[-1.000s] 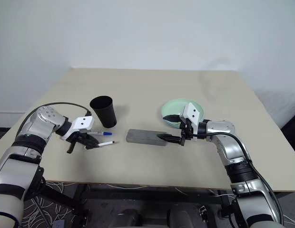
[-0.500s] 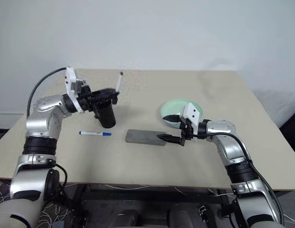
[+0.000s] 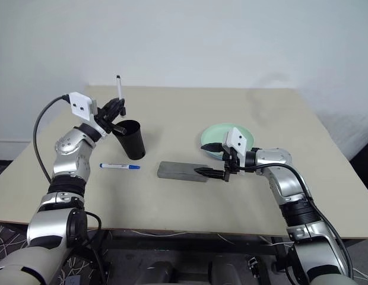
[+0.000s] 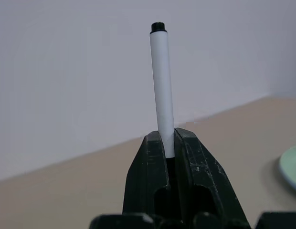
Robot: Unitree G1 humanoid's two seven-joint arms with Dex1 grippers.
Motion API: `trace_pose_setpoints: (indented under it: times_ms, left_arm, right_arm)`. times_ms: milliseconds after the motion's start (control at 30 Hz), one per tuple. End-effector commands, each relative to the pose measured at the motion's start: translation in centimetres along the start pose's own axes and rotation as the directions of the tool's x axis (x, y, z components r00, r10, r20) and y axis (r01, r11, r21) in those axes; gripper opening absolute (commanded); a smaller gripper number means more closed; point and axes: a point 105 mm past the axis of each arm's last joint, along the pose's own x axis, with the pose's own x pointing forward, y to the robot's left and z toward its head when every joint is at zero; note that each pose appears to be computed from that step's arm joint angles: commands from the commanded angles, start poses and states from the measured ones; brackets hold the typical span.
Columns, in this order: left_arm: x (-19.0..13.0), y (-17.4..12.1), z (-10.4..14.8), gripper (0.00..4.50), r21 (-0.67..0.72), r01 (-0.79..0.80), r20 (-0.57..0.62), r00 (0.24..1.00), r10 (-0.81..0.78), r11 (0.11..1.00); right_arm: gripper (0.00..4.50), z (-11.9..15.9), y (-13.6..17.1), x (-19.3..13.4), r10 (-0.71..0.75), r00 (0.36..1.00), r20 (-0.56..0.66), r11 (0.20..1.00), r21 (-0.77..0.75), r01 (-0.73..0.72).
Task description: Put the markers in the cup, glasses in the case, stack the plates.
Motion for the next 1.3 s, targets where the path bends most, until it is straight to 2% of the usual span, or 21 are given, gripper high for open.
trace_pose_setpoints:
  times_ms: [33,367,467,767,967,1133,1300]
  left_arm:
    - [0.7,0.2,1.7,0.04,0.035,-0.010,0.065,0.998,0.008,0.999]
    - [0.9,-0.2,0.3,0.04,-0.012,-0.016,0.041,0.999,0.017,1.000]
    - [0.9,-0.2,0.2,0.85,-0.025,-0.013,0.042,0.999,0.014,1.000]
    - [0.8,-0.5,0.1,3.96,-0.024,-0.005,0.050,0.999,0.006,1.000]
    - [0.8,-0.3,1.3,3.96,-0.009,0.044,0.073,0.996,-0.043,0.999]
    - [0.4,0.7,3.6,3.96,0.031,0.140,0.076,0.987,-0.142,0.990]
    - [-0.7,1.5,6.5,3.96,0.102,0.344,-0.016,0.939,-0.344,0.933]
  right_arm:
    - [4.22,1.3,-0.5,-0.5,-0.018,1.000,0.016,0.998,-0.055,0.019]
    - [4.22,1.3,-0.5,-0.5,-0.021,1.000,0.015,0.998,-0.054,0.022]
    - [4.22,1.3,-0.5,-0.5,-0.022,1.000,0.016,0.998,-0.055,0.023]
    - [4.22,1.4,-0.6,-0.3,-0.022,1.000,0.020,0.998,-0.056,0.023]
    - [4.22,1.4,-0.6,-0.2,-0.021,0.999,0.023,0.998,-0.056,0.023]
    - [4.22,1.5,-0.5,-0.1,-0.022,0.999,0.024,0.998,-0.055,0.023]
    - [4.22,1.5,-0.6,-0.1,-0.021,1.000,0.024,0.998,-0.056,0.022]
